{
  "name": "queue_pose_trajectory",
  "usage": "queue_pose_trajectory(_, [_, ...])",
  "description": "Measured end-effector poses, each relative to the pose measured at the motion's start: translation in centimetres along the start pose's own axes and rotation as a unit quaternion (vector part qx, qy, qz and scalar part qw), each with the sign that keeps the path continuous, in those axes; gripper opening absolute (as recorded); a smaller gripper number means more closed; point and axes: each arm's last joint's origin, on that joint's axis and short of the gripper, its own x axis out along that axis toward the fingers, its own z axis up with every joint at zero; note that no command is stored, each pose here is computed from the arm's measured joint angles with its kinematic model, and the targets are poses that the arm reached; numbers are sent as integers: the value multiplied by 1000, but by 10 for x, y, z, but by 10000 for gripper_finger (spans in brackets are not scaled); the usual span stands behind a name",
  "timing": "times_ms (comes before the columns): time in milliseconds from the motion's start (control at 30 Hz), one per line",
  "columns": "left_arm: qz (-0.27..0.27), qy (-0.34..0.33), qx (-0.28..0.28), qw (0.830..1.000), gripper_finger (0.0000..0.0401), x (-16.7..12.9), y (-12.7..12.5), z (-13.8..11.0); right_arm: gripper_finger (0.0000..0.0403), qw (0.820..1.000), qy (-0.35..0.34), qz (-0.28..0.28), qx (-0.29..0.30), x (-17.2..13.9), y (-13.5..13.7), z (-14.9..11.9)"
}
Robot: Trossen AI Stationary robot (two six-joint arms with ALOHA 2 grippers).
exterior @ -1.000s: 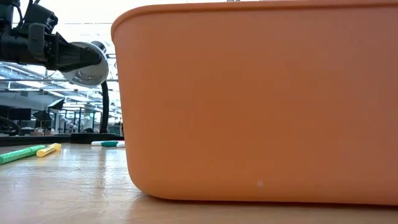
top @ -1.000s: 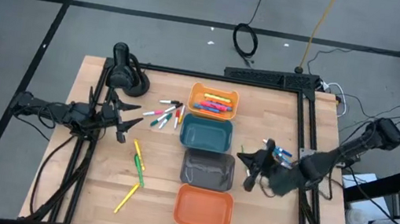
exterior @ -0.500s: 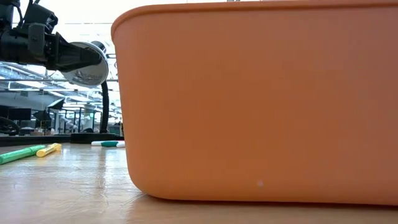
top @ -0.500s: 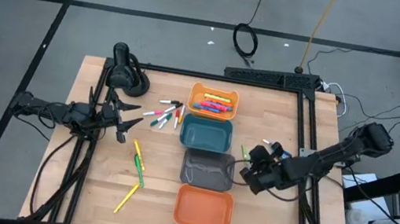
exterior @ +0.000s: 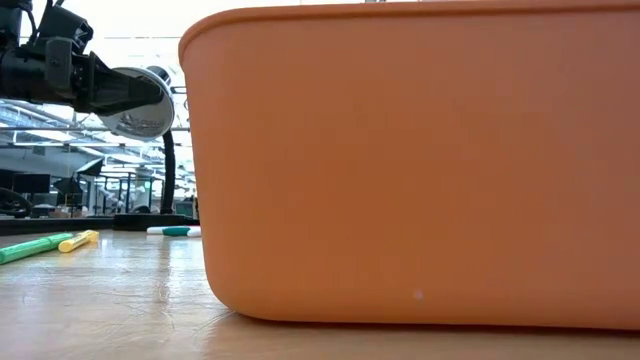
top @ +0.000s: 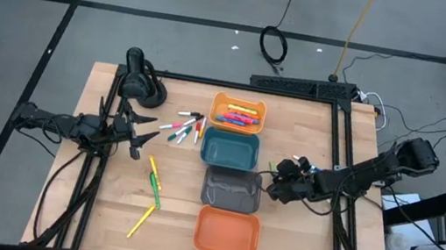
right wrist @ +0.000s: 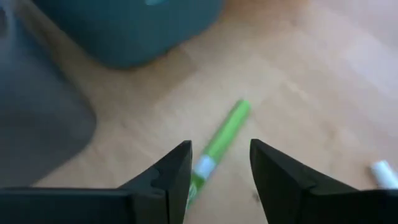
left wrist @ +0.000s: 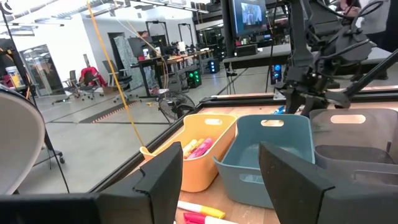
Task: Pick & Place Markers
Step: Put the left light green thin dry erase marker into the blue bin
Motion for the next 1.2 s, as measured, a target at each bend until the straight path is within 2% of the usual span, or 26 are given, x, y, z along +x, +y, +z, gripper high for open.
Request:
queue_pose_trajectory(267, [0,0,0,1000,214,0,0,0,143,999,36,24,15,5,5,-6])
queue_pose_trajectory(567, [0,0,0,1000,214,0,0,0,125,997,69,-37,16,24,4,-23])
queue_pose_trajectory(700, [0,0,0,1000,214,0,0,0,100,995,88,-42,9,22,1,-25])
queue_pose_trajectory(967, [0,1,0,1000,214,0,0,0,21,995,93,-39,-6,19,-1,-24])
queue_pose_trajectory(1200, [0,1,0,1000,214,0,0,0,21,998,68,-16,4,9,-1,-14])
